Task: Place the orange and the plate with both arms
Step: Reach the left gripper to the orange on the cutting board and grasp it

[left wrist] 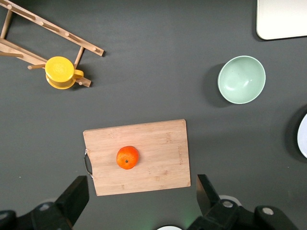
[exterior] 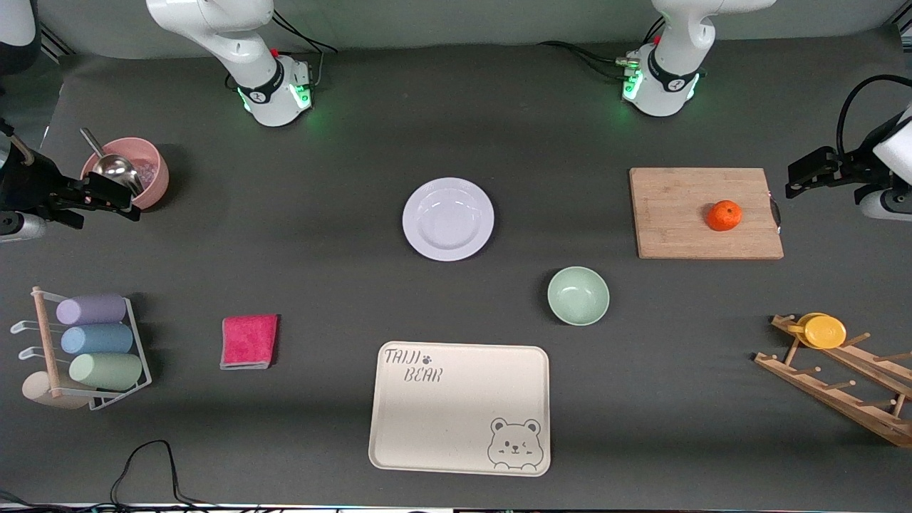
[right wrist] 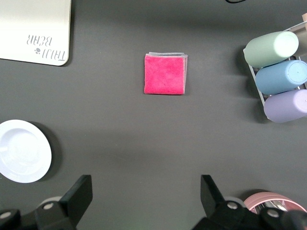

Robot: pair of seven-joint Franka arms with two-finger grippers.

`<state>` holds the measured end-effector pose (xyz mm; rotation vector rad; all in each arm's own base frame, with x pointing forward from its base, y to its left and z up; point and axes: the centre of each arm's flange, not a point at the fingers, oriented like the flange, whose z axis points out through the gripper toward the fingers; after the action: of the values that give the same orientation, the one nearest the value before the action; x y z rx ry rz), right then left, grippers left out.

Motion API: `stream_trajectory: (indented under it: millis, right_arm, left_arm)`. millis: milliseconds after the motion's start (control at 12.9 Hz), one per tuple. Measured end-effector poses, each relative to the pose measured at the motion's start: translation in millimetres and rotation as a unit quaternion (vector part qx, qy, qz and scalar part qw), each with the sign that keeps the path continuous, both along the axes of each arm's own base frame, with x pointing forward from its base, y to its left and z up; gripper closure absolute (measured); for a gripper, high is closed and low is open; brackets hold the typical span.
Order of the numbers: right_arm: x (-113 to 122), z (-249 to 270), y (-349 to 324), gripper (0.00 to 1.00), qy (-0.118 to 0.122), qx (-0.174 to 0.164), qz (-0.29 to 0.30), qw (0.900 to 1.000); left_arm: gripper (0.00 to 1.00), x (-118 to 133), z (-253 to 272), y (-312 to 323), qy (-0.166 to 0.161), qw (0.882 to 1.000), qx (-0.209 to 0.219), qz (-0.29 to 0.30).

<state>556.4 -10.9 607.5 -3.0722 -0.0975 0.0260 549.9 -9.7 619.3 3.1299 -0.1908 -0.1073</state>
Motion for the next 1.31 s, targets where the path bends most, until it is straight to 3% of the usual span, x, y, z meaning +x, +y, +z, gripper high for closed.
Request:
stream_trajectory:
  millis: [618, 849, 1081, 1313]
  right_arm:
    - [0, 5, -1, 0.0, -0.005, 0.0, -0.001, 1.0]
    - [0, 6, -1, 0.0, -0.006, 0.0, -0.001, 1.0]
    - [0, 7, -2, 0.0, -0.007, 0.0, -0.002, 1.0]
    - [0, 7, -3, 0.0, -0.007, 0.0, -0.002, 1.0]
  left_arm:
    - [0.0, 0, 0, 1, 0.002, 1.0, 0.0, 0.001]
    - [0.0, -7, 0, 26, 0.018, 1.0, 0.002, 0.012]
    - [0.0, -36, 3, 83, 0.022, 1.0, -0.001, 0.019]
    - [0.0, -92, -15, 97, 0.012, 0.999, -0.001, 0.034]
